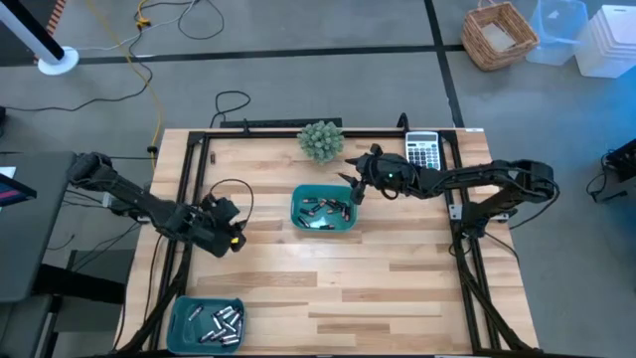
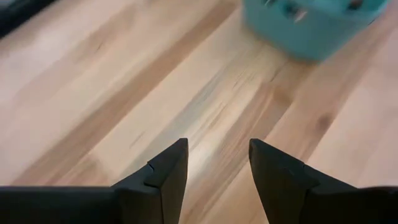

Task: Sort batteries
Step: Put the silver battery into the blue bin

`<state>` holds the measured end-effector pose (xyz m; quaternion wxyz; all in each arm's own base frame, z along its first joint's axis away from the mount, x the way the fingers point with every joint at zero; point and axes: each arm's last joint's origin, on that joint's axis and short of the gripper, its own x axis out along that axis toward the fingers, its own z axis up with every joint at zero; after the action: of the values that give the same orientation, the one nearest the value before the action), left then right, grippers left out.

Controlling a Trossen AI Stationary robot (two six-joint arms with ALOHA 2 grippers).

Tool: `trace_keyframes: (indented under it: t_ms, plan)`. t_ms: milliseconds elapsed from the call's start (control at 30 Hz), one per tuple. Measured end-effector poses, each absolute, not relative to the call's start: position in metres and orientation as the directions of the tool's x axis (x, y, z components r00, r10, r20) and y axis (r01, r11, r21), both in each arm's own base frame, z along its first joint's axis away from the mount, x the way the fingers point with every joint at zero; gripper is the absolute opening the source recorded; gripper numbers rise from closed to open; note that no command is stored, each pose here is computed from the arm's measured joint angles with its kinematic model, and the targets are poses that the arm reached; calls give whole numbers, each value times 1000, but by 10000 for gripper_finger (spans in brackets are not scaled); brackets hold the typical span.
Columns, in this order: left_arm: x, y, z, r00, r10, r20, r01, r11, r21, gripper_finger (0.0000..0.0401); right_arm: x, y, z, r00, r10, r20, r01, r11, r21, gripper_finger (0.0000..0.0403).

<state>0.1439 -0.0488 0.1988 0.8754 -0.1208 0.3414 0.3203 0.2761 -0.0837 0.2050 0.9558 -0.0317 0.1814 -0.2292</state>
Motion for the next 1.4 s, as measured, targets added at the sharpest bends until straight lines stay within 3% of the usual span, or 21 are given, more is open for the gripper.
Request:
trace_keyframes:
  t_ms: [300, 700, 967, 1400]
  plan:
    - [137, -35, 196, 125, 408, -905, -808, 571, 146, 167, 276, -85, 205, 828, -452, -333, 428, 892, -146, 240]
    - [142, 1, 190, -62, 294, -954, -815, 537, 219, 167, 276, -84, 205, 830, -450, -329, 431, 892, -134, 240]
    - [143, 23, 185, -128, 213, -969, -827, 516, 223, 167, 276, -84, 206, 831, -450, -327, 434, 892, -127, 240]
    - [155, 49, 149, -388, 76, -918, -726, 589, 356, 167, 277, -83, 205, 833, -446, -327, 429, 894, -127, 240]
